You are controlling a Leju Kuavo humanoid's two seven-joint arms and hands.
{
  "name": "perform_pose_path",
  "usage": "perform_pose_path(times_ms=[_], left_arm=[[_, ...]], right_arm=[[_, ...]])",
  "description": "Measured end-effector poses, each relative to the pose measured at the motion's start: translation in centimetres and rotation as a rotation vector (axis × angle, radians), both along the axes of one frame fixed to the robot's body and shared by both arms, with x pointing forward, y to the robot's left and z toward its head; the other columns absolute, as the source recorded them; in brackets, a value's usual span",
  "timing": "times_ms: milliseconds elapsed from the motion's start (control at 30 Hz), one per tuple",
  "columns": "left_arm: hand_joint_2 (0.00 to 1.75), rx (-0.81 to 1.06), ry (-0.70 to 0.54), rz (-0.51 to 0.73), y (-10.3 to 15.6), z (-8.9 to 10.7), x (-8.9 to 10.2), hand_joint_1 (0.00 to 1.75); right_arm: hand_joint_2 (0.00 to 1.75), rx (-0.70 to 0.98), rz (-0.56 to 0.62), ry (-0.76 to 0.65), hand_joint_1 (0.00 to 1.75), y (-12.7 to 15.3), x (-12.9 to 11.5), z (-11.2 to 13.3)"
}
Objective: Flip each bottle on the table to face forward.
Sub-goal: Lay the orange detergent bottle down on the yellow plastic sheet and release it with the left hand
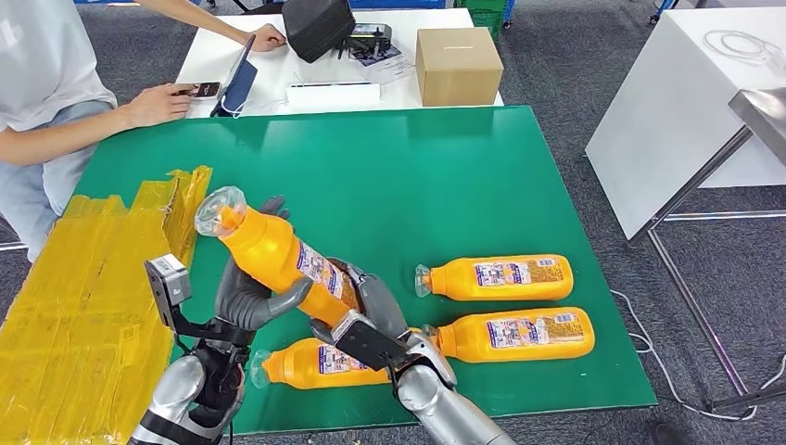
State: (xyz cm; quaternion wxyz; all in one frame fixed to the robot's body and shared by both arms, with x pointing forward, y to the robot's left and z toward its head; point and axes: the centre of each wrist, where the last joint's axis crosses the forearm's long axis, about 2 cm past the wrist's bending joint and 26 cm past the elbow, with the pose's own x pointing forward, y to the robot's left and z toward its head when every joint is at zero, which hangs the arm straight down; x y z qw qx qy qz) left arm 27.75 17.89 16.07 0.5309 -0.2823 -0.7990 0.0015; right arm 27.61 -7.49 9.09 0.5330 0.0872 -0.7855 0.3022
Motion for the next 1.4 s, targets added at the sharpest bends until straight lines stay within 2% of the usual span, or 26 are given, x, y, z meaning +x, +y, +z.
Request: perform_pose_path(times_ms=[100,233,833,967,1033,1067,1167,1200,1300,1400], left_arm=[[1.75,-0.021,0.003,-0.042,-0.1,0.1,0.0,0.00],[1.75,-0.043,0.004,-0.091,-0.2,0.1,0.1,1.75],[1.75,-0.003,-0.021,-0.038,-0.4,-0.1,0.0,1.75],[1.75,0.009,-0.036,-0.011,-0.3,0.0,0.0,1.75],[1.75,0.011,-0.048,0.002,-0.3,0.2,-0.2,1.75],[1.75,0.011,-0.055,0.007,-0.3,0.3,-0.4,1.75],[1.75,0.008,-0.069,0.018,-0.2,0.4,-0.9,1.75],[1.75,0.012,-0.073,0.027,-0.1,0.5,-1.0,1.75],[1.75,0.059,-0.102,0.106,0.3,0.5,-1.2,1.75],[1.75,0.169,-0.144,0.282,1.6,0.4,-1.0,1.75]], right_arm=[[1.75,-0.010,0.015,0.000,1.74,0.1,0.1,0.0],[1.75,-0.020,0.027,0.000,1.75,0.2,0.2,0.0],[1.75,-0.006,0.030,-0.038,1.75,0.6,-0.8,0.4],[1.75,0.000,0.015,-0.071,1.55,0.4,-1.2,0.8],[1.75,0.007,0.011,-0.086,1.55,0.4,-1.5,1.0],[1.75,0.010,0.010,-0.093,1.27,0.4,-1.7,1.1],[1.75,0.018,0.011,-0.109,0.10,0.4,-2.3,1.4],[1.75,0.022,0.013,-0.116,0.00,0.4,-2.4,1.5],[1.75,0.066,0.019,-0.142,0.00,0.4,-3.0,2.0],[1.75,0.151,0.014,-0.164,0.00,0.3,-3.5,3.2]])
